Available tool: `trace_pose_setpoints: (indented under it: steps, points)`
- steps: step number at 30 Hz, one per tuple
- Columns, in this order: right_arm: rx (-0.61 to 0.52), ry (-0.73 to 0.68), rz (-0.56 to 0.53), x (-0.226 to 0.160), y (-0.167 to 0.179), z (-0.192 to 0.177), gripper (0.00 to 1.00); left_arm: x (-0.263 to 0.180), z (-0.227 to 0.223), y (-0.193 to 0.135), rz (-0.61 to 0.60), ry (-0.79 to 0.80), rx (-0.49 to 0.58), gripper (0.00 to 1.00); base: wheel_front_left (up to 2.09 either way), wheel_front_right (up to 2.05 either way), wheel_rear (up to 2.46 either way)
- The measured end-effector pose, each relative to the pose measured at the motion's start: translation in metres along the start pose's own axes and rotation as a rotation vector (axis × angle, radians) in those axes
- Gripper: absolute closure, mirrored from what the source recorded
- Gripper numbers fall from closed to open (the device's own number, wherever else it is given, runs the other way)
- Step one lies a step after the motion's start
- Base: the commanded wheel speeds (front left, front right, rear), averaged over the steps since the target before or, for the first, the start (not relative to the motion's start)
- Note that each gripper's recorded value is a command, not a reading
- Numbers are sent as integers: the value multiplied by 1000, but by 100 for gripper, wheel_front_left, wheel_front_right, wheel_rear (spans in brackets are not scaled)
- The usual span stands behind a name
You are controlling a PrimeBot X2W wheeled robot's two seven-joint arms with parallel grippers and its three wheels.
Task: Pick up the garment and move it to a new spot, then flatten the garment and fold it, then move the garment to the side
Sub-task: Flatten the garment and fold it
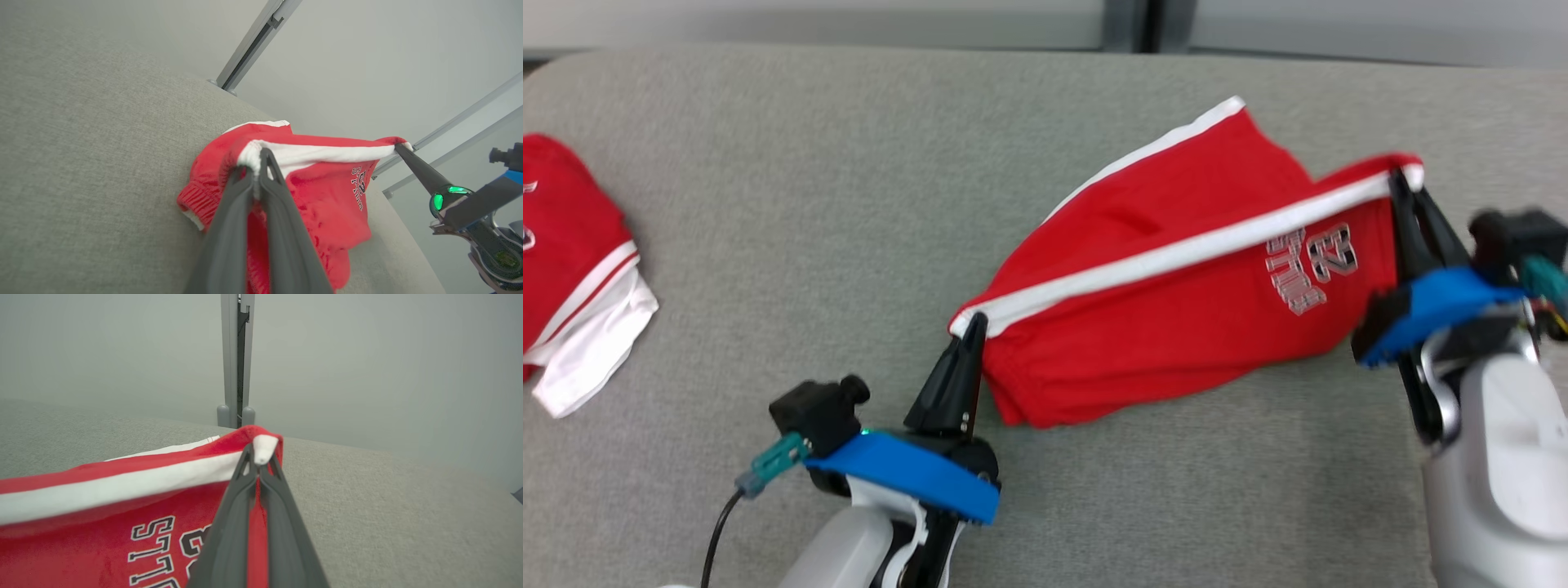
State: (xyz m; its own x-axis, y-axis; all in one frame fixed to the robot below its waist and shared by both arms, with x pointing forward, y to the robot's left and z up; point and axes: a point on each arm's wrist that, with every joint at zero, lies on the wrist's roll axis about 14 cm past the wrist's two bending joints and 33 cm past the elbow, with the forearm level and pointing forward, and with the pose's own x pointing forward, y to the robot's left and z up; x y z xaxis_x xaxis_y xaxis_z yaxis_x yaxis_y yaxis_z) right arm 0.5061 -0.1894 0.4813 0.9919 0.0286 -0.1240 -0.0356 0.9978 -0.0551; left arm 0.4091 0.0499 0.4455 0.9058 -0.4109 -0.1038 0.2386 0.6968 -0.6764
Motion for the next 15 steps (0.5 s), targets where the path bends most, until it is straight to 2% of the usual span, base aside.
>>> trace_pose_setpoints:
  steps: [7, 15]
  points:
    - [-61, 109, 112, 64, 48, -21, 100, 17, 0, 40, 135, -6, -70, 100, 0, 0, 0]
    - [-91, 190, 165, 101, 71, -41, 100, 29, 2, 60, 191, -13, -106, 100, 0, 0, 0]
